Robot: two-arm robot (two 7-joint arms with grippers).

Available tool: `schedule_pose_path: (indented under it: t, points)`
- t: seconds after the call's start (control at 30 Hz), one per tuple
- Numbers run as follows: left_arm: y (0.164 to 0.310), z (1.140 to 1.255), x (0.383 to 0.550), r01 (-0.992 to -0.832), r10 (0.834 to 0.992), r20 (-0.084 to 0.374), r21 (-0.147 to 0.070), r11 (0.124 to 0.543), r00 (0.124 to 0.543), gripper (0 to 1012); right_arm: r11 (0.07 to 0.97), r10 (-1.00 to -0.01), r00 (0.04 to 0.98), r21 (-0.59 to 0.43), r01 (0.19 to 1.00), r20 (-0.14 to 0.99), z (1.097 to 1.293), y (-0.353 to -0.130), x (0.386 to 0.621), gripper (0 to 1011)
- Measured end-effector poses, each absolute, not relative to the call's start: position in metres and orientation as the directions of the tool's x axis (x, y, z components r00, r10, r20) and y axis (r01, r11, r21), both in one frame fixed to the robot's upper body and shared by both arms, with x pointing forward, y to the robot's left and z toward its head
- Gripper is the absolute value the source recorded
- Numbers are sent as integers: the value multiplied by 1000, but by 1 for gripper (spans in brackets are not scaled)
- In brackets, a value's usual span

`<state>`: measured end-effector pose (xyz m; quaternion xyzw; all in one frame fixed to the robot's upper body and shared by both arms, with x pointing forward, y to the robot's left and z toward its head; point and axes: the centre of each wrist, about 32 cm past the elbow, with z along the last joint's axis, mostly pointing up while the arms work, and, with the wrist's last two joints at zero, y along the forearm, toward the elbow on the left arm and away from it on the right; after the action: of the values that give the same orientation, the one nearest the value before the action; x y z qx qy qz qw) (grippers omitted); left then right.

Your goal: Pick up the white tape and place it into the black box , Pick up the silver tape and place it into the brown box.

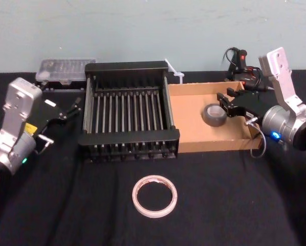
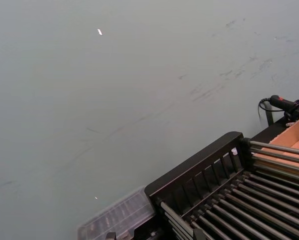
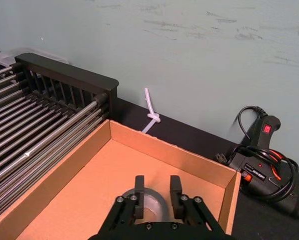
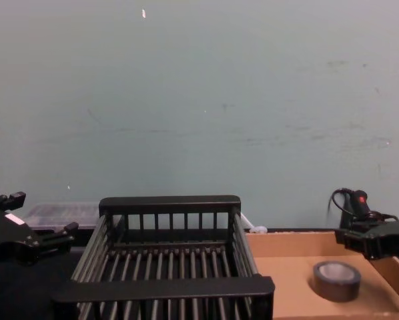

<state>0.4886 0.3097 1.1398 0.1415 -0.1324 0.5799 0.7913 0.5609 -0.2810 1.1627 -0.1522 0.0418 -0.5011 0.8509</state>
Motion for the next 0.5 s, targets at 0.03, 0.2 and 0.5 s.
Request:
schedule_pose_path:
  t: [0.03, 0.2, 0.5]
  points:
    - [310, 1140, 489, -955, 880, 374, 70, 287, 292, 1001, 451, -866, 494, -301, 840, 82, 1163, -281, 561, 335]
    - [310, 1140, 489, -955, 880, 374, 70, 287, 292, 1001, 451, -866, 494, -300, 841, 81, 1163, -281, 561, 498]
    - [310, 1140, 489, -955, 880, 374, 70, 287, 292, 1001, 451, -866, 493, -300, 841, 81, 1163, -281, 561, 756]
